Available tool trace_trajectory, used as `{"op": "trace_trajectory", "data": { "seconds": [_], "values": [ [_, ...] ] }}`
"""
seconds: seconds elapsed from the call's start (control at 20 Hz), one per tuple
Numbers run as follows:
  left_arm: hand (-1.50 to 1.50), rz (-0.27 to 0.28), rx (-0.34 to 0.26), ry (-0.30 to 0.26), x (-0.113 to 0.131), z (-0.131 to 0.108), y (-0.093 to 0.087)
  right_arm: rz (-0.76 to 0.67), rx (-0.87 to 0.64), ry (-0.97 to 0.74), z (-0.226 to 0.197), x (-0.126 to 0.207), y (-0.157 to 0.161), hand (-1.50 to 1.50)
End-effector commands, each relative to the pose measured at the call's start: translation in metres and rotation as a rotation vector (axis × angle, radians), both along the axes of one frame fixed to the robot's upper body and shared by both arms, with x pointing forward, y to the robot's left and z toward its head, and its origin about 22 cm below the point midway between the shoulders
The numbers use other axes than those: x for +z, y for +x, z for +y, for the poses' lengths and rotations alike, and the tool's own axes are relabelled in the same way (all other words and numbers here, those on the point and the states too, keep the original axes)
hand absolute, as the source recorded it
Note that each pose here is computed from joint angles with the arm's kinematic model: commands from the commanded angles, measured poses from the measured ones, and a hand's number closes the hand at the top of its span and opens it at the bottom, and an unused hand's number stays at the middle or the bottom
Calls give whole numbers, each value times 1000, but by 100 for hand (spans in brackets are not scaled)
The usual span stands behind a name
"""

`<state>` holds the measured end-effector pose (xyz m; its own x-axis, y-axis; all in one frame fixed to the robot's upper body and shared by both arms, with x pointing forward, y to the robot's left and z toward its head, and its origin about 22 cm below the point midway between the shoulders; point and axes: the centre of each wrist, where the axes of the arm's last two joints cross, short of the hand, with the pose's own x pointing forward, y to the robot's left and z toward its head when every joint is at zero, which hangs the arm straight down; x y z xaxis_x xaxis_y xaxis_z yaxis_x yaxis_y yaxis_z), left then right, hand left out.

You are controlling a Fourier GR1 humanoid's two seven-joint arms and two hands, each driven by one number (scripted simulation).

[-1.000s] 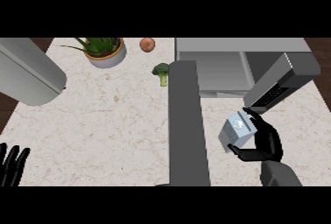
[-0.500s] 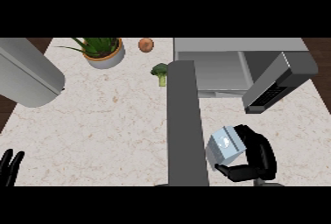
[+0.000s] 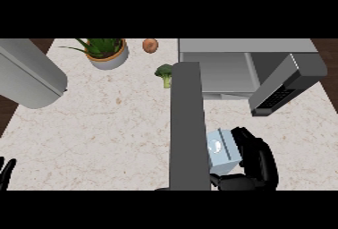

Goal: Pick up the milk, place it into the microwave and close the microwave

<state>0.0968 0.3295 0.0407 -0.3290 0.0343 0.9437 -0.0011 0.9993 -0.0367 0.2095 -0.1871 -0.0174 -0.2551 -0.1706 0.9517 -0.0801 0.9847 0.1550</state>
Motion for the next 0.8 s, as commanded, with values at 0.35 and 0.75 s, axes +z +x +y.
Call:
{"op": "trace_trajectory", "data": {
  "seconds": [0.35,0.75],
  "values": [
    [-150,0,35,35,5,27,-4,-54,-91,-72,45,27,44,150],
    [-150,21,14,13,-2,32,17,50,-237,-154,23,20,121,150]
  ]
}}
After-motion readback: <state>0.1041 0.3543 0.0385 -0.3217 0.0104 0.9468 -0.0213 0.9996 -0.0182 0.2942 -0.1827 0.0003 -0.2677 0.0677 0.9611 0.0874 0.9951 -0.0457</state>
